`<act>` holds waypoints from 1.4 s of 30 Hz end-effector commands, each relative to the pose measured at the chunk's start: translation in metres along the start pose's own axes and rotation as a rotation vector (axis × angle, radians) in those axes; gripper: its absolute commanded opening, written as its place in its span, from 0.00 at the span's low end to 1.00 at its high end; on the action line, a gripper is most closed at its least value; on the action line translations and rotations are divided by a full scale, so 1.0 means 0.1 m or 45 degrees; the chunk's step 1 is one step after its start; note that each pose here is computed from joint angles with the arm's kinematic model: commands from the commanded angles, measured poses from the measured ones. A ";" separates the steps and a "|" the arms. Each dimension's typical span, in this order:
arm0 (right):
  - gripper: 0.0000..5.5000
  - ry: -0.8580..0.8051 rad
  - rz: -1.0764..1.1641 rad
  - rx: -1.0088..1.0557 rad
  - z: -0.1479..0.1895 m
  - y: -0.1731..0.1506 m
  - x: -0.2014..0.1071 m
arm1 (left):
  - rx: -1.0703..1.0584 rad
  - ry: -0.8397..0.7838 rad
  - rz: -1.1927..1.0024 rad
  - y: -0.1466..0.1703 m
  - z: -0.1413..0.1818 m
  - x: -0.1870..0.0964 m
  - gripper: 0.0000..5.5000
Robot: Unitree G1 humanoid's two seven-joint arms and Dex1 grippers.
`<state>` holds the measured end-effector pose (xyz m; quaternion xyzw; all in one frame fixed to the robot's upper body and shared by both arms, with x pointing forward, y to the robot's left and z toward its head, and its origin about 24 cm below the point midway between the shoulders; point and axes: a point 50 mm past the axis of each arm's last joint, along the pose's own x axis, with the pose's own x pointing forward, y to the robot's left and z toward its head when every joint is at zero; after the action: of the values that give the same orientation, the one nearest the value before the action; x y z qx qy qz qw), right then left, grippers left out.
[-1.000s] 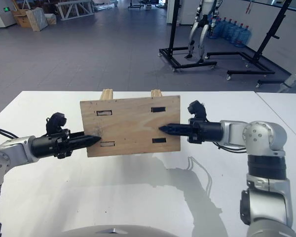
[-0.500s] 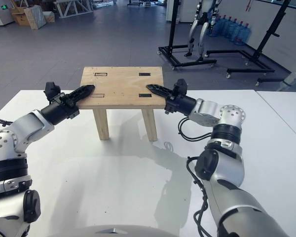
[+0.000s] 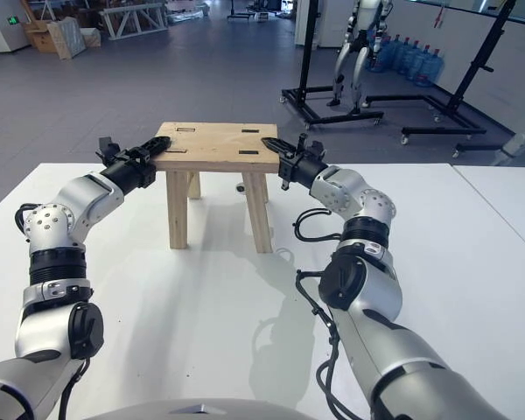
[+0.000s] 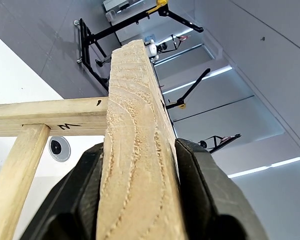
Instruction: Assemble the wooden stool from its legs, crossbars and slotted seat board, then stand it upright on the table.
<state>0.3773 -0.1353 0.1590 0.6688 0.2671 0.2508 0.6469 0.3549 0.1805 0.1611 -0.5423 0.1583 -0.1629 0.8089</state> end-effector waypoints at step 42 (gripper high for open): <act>0.81 -0.156 0.157 0.118 0.18 0.01 -0.18 | -0.410 -0.018 -0.039 0.14 0.13 -0.20 0.76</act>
<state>0.3780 -0.1518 0.1619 0.7257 0.2009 0.2441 0.6111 0.3458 0.1942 0.1614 -0.6772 0.1639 -0.1618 0.6988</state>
